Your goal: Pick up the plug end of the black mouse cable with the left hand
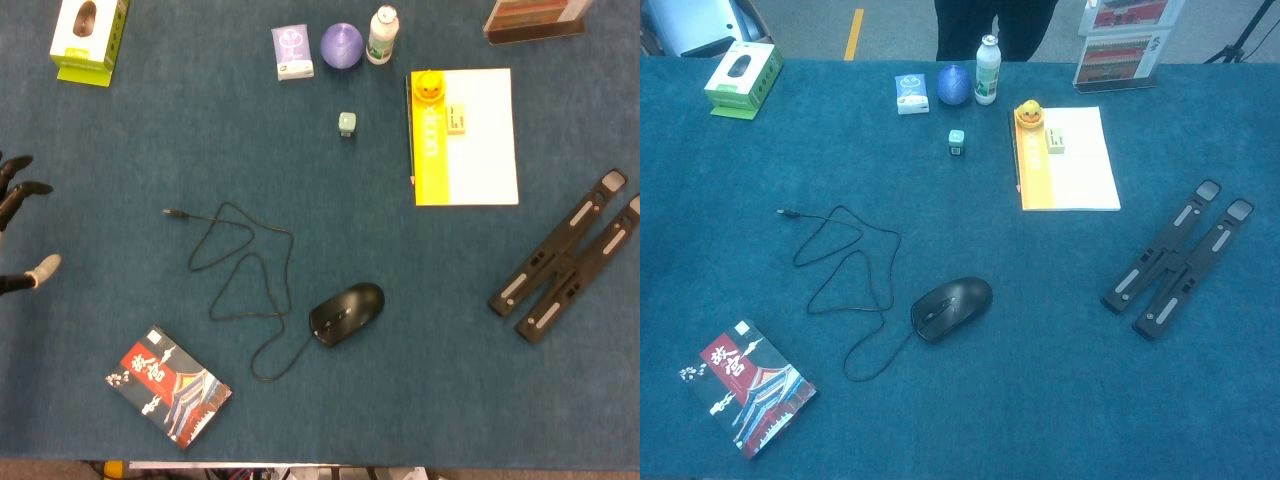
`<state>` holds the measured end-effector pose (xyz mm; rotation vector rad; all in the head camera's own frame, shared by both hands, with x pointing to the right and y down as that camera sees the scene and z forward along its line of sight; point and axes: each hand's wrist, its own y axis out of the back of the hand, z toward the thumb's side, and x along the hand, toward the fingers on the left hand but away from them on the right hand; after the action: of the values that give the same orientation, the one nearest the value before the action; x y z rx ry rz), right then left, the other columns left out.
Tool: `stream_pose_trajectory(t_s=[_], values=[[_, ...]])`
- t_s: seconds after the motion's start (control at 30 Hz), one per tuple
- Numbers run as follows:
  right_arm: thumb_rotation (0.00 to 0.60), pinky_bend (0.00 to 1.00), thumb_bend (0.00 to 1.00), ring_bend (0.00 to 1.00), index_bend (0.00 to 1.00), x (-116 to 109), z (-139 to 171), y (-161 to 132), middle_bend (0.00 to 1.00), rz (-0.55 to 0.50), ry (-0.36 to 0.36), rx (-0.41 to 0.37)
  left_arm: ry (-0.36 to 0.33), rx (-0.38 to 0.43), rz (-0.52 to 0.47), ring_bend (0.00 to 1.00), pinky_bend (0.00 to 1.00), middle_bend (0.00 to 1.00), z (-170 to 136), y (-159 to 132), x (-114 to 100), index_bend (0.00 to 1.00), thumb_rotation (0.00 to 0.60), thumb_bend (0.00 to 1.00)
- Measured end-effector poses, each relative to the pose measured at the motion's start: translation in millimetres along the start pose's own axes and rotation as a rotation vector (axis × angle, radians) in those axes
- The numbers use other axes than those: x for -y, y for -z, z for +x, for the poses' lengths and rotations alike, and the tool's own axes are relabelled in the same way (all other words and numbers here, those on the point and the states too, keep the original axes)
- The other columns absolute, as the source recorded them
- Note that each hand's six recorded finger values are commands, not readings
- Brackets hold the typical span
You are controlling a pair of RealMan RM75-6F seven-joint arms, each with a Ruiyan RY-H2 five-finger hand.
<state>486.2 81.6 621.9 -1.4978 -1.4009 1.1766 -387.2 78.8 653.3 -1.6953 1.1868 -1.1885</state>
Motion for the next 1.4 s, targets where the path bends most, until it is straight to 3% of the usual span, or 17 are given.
stream_pose_trajectory(t_s=[0.6,0.9,1.2,1.4], values=[[0.600,0.29,0.08,0.19,0.19,1.9,-7.5,-2.5,0.15,-0.008,-0.011,-0.023,0.009,-0.005,-0.009,0.01,0.19,0.13,0.5,-1.7,3.6,0.27,0.600,0.17],[0.600,0.29,0.08,0.19,0.19,-0.6,-6.3,-5.4,0.15,0.004,0.003,-0.032,0.031,0.045,-0.027,0.01,0.19,0.12,6.5,-14.3,10.7,0.27,0.600,0.17],[0.600,0.29,0.08,0.19,0.19,-22.0,-19.9,-14.5,0.16,0.014,0.034,-0.080,0.122,0.129,-0.102,0.01,0.19,0.08,24.1,-32.2,24.4,0.26,0.600,0.17],[0.600,0.29,0.08,0.19,0.20,-40.0,-36.2,-21.8,0.17,0.023,0.045,-0.108,0.140,0.175,-0.130,0.00,0.17,0.04,40.7,-45.2,34.0,0.26,0.600,0.17]])
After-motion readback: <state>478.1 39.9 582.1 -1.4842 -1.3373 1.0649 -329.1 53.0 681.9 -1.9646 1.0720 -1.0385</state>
